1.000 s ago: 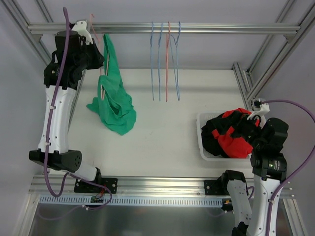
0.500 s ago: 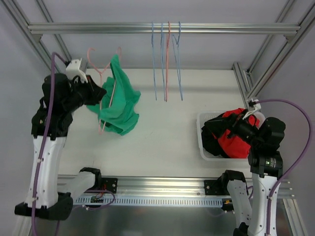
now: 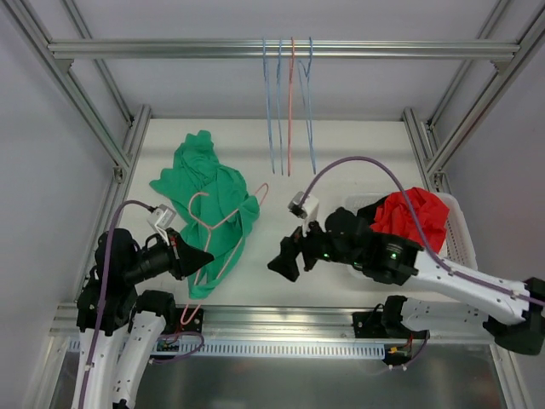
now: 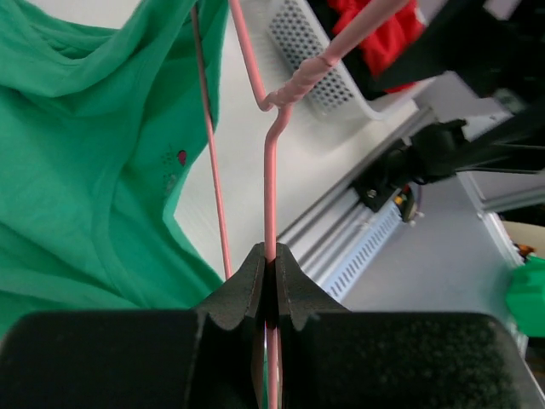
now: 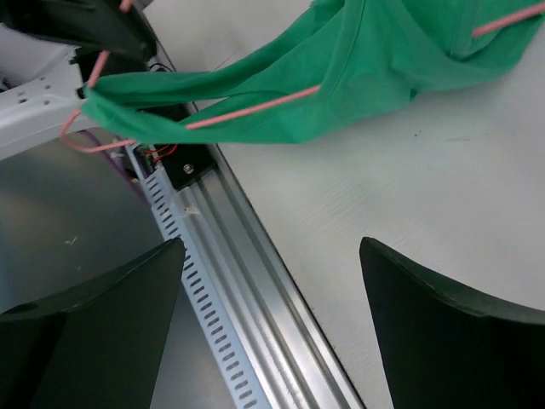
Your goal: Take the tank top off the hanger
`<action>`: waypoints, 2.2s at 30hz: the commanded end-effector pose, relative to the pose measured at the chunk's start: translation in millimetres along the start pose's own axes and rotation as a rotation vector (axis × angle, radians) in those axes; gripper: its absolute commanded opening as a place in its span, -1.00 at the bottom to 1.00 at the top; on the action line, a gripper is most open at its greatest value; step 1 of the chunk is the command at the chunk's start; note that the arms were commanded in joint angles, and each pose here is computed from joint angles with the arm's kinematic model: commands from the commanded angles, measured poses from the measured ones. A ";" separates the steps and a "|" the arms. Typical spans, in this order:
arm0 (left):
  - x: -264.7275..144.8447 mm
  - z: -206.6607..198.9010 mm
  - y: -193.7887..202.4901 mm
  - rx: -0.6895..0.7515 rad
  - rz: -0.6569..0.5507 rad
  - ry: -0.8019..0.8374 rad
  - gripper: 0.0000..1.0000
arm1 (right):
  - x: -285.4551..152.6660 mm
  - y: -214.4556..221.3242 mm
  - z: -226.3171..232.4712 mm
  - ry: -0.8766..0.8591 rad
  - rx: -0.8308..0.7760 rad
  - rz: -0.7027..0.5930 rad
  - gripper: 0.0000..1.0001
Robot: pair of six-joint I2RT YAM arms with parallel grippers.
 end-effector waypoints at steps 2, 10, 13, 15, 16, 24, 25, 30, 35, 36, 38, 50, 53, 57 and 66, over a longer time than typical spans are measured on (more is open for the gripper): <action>-12.0 -36.7 8.6 -0.028 0.013 0.207 -1.00 | 37.1 -59.4 1.5 0.162 -0.062 -0.217 0.75; -25.1 -56.1 9.1 -0.020 0.009 0.271 -1.00 | 85.6 -72.6 -2.4 0.235 -0.134 -0.243 0.30; -24.8 -55.7 8.4 -0.022 0.011 0.268 -1.00 | 90.1 -82.8 -1.0 0.239 -0.164 -0.269 0.07; -26.1 -57.8 7.7 -0.020 0.011 0.273 -1.00 | 91.6 -85.1 -5.4 0.272 -0.173 -0.274 -0.18; -27.6 -59.9 6.2 -0.014 0.006 0.275 -1.00 | 94.0 -83.8 -8.7 0.290 -0.189 -0.267 -0.30; -28.3 -61.1 3.9 -0.008 0.004 0.274 -1.00 | 71.8 -81.6 -37.9 0.457 -0.182 -0.298 -0.99; -28.4 -61.2 3.8 -0.008 0.005 0.274 -1.00 | 66.7 -81.8 -42.9 0.479 -0.176 -0.301 -0.99; -33.5 -70.9 4.6 0.012 0.030 0.330 -1.00 | 24.9 -88.6 -93.7 0.677 -0.076 -0.317 -0.99; -46.4 -90.6 9.5 0.064 0.083 0.458 -1.00 | 18.1 -78.9 -120.0 0.699 -0.030 -0.286 -0.99; -50.9 -95.8 9.1 0.086 0.082 0.475 -1.00 | 18.0 -74.4 -123.3 0.704 -0.026 -0.276 -0.99; -54.3 -99.7 6.0 0.118 0.067 0.479 -1.00 | 17.7 -73.1 -118.4 0.664 -0.028 -0.272 -0.99; -70.2 -146.0 -121.0 0.323 -0.521 0.478 -1.00 | -93.9 -108.4 -40.3 0.319 0.006 -0.547 -0.99; -68.7 -149.8 -158.6 0.370 -0.742 0.569 -1.00 | -124.6 -119.1 -11.6 0.192 -0.014 -0.574 -0.99; -67.5 -155.5 -211.0 0.389 -0.929 0.631 -1.00 | -158.6 -132.9 31.1 -0.008 -0.068 -0.586 -0.99; -54.2 -149.5 -252.9 0.426 -1.016 0.537 -1.00 | -103.0 -99.7 27.7 -0.038 -0.051 -0.237 -0.99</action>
Point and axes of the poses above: each gripper's point midway between its finger pads, its own x axis out along the fingers, its own z axis along the line the jaws close on, y = z × x, the point moved 3 cm from there along -x, back along the fingers, and after that the axes turned 1 degree about -x, right-handed, at the moved point
